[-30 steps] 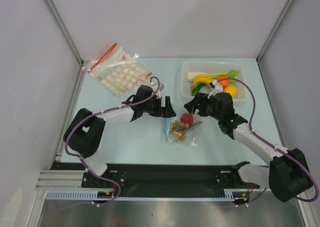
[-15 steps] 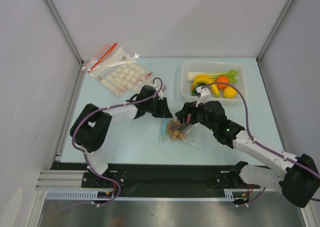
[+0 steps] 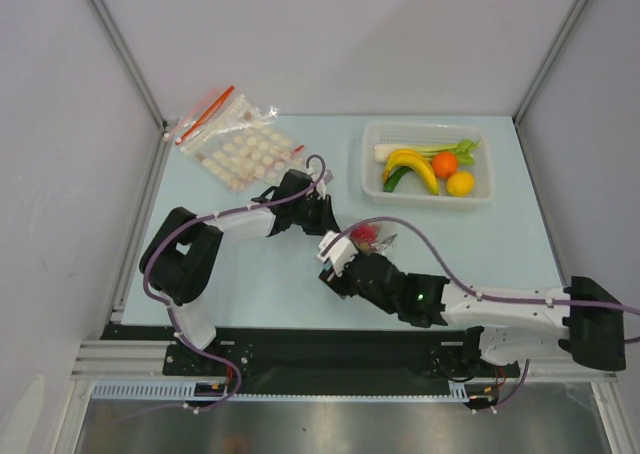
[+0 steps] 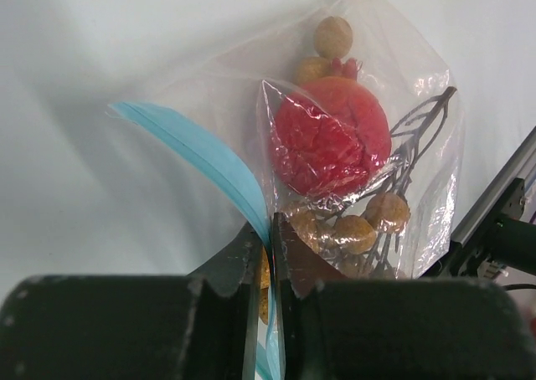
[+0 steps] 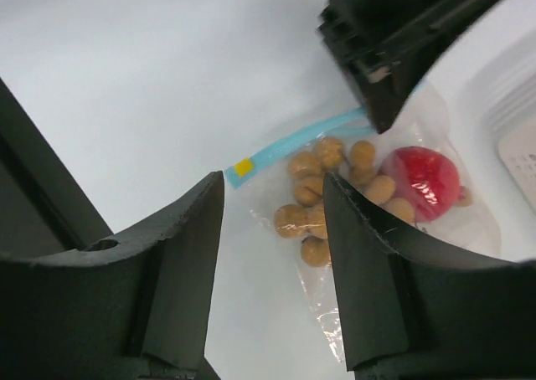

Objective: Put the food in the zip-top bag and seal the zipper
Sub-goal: Pick up the zipper food storage bag at the center of the board.

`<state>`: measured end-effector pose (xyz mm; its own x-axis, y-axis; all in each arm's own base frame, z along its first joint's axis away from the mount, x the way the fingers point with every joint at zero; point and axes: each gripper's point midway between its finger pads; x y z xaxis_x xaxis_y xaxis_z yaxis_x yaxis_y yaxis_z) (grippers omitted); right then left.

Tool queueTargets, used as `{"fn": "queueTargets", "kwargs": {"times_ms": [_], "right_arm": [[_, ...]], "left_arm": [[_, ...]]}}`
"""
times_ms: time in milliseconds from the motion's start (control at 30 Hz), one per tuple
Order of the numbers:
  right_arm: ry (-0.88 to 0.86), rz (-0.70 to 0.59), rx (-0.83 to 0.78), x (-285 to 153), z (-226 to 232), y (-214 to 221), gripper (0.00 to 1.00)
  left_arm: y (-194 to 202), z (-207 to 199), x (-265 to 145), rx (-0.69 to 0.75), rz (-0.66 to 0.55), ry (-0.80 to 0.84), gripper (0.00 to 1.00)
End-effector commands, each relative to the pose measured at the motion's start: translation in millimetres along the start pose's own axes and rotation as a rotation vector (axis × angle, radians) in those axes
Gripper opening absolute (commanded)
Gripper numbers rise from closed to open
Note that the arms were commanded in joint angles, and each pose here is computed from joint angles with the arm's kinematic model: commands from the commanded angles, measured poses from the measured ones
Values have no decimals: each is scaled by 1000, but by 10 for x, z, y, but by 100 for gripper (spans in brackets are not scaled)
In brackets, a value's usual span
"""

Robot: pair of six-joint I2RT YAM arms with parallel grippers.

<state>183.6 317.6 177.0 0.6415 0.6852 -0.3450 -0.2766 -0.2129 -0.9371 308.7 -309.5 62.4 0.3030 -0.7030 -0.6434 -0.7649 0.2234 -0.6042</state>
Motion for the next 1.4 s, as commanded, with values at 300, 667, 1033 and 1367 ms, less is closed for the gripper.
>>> {"fn": "queueTargets", "kwargs": {"times_ms": [300, 667, 1033, 1367], "right_arm": [[145, 278, -433, 503, 11, 739, 55], [238, 343, -506, 637, -102, 925, 29], [42, 147, -237, 362, 16, 377, 0], [-64, -159, 88, -176, -392, -250, 0]], "left_arm": [[-284, -128, -146, 61, -64, 21, 16], [-299, -140, -193, 67, -69, 14, 20], [-567, -212, -698, 108, -254, -82, 84], [-893, -610, -1473, 247, -552, -42, 89]]}}
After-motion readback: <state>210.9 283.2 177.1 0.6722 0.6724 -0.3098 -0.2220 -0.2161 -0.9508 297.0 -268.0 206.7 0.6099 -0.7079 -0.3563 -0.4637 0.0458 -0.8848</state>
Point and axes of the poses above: each gripper's point midway between its finger pads, its own x axis out along the fingers, its own z axis along the line the jaws close on, y = z × x, and after that the axes turned 13 degrees about x, right-handed
